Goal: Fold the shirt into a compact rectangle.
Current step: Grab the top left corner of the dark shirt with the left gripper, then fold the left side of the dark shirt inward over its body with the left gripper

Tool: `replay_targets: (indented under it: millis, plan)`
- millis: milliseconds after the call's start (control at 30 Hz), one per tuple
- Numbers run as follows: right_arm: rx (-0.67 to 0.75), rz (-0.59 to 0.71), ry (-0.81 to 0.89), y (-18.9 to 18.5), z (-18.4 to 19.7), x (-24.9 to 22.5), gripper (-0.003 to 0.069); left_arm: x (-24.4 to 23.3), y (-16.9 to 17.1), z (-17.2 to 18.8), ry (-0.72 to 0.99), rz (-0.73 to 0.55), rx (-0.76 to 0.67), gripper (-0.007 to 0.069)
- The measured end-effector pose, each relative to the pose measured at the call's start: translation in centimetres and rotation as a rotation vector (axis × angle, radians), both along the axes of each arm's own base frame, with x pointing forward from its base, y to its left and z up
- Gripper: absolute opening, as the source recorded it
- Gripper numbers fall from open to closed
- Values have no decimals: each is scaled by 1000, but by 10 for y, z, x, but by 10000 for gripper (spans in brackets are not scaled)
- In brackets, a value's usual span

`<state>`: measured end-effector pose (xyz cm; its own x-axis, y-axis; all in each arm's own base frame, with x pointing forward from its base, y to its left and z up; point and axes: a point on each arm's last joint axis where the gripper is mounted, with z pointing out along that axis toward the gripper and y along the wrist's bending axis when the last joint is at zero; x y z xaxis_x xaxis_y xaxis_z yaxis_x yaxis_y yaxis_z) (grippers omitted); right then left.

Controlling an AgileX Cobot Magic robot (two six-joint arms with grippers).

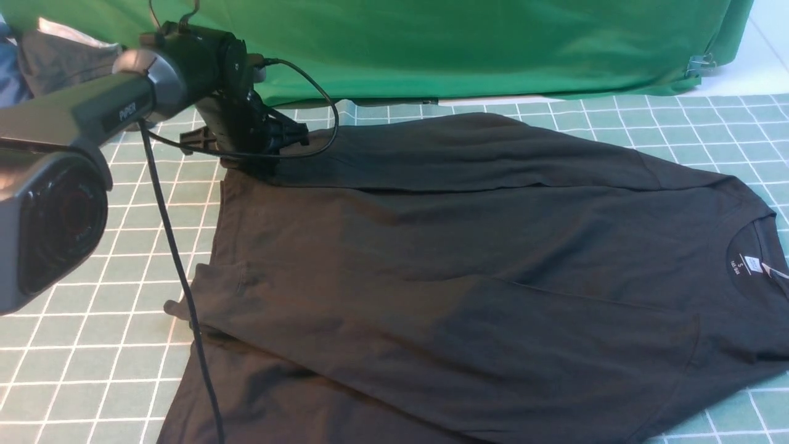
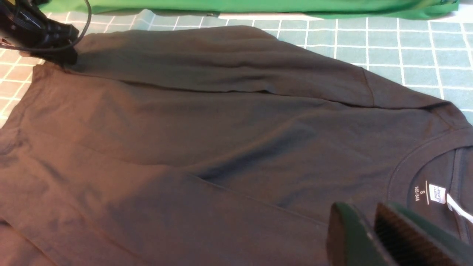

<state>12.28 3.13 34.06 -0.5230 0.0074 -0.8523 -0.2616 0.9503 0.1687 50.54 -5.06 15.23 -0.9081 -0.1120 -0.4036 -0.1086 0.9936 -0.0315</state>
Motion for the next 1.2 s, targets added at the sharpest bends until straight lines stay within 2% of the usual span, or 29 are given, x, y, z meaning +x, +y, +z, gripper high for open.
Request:
replay_targets:
  millis: [133, 500, 900, 1200]
  plan:
    - [-1, 2, 6, 0, -1, 0, 103, -1, 0, 6, -2, -13, 5, 22]
    - [-1, 5, 13, 0, -1, 0, 103, -12, 1, 73, -96, -30, -1, 20]
    - [-50, -7, -2, -3, -1, 1, 103, -39, -1, 109, 25, -79, -29, 20]
    - [-180, -124, -25, -18, -2, 5, 73, -58, -3, 120, 111, -84, -35, 20]
